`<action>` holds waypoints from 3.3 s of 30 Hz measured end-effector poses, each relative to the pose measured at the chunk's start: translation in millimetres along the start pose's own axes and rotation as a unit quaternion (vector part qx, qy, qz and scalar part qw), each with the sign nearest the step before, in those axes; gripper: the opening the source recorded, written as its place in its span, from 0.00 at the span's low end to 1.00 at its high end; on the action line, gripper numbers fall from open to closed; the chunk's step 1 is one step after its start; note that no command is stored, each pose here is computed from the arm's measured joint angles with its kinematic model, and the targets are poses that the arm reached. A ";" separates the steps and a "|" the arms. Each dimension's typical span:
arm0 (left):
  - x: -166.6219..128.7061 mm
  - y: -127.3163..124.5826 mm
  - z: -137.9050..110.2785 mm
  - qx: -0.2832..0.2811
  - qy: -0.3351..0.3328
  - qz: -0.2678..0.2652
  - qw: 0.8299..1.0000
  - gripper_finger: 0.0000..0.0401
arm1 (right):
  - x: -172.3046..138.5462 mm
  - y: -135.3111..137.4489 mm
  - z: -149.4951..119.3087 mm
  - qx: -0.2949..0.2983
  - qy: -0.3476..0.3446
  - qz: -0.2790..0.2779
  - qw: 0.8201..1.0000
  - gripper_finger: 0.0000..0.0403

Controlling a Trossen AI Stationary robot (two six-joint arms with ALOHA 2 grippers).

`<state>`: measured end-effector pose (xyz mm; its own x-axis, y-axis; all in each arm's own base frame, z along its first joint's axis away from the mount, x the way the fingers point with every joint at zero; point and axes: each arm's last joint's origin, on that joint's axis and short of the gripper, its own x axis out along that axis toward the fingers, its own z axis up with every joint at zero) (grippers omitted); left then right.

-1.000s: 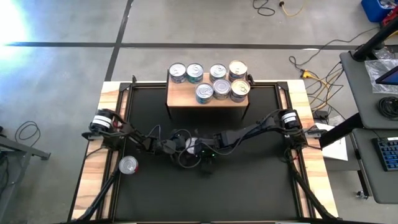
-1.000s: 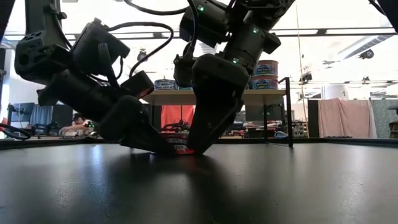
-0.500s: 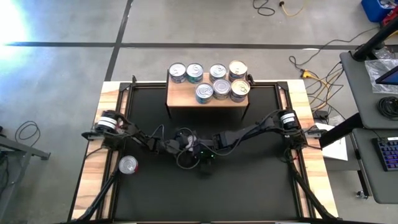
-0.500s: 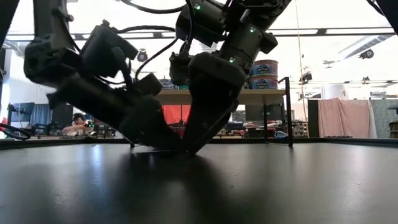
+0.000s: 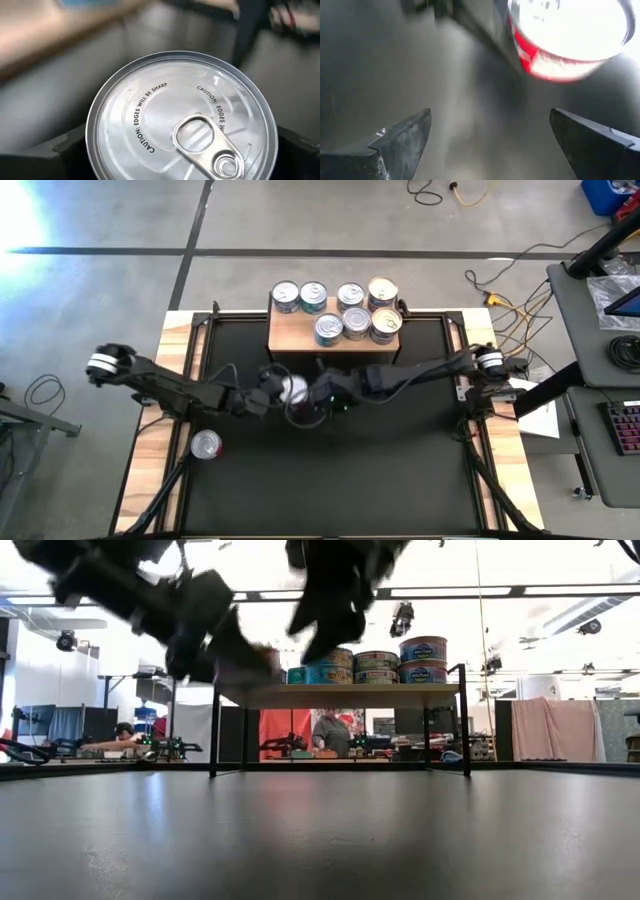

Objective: Stack canned seafood by type on shelf
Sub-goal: Put the top red tuna can on the shelf

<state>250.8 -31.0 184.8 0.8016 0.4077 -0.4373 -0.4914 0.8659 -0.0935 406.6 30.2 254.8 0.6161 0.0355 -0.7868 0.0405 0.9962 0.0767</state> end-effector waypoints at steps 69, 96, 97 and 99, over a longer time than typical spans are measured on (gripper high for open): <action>62.2 111.3 149.1 0.087 0.271 0.147 0.947 1.00 | -0.1 -176.4 54.0 -0.028 -0.149 -0.104 0.983 0.06; 56.2 110.6 162.3 0.107 0.302 0.103 0.942 1.00 | -0.2 -176.3 58.6 -0.021 -0.187 -0.077 0.979 0.02; 54.3 110.8 162.2 0.109 0.294 0.102 0.944 1.00 | -0.1 -176.3 58.5 -0.019 -0.188 -0.077 0.979 0.02; 49.7 111.3 160.1 0.110 0.267 0.096 0.953 1.00 | 1.2 -176.3 57.2 -0.018 -0.191 -0.076 0.979 0.02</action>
<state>290.5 132.1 295.9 0.3887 0.4095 -0.8254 -0.4806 0.8544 0.1975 445.2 -149.9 275.4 0.8542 -0.1377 -0.5013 0.1302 0.9902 -0.0501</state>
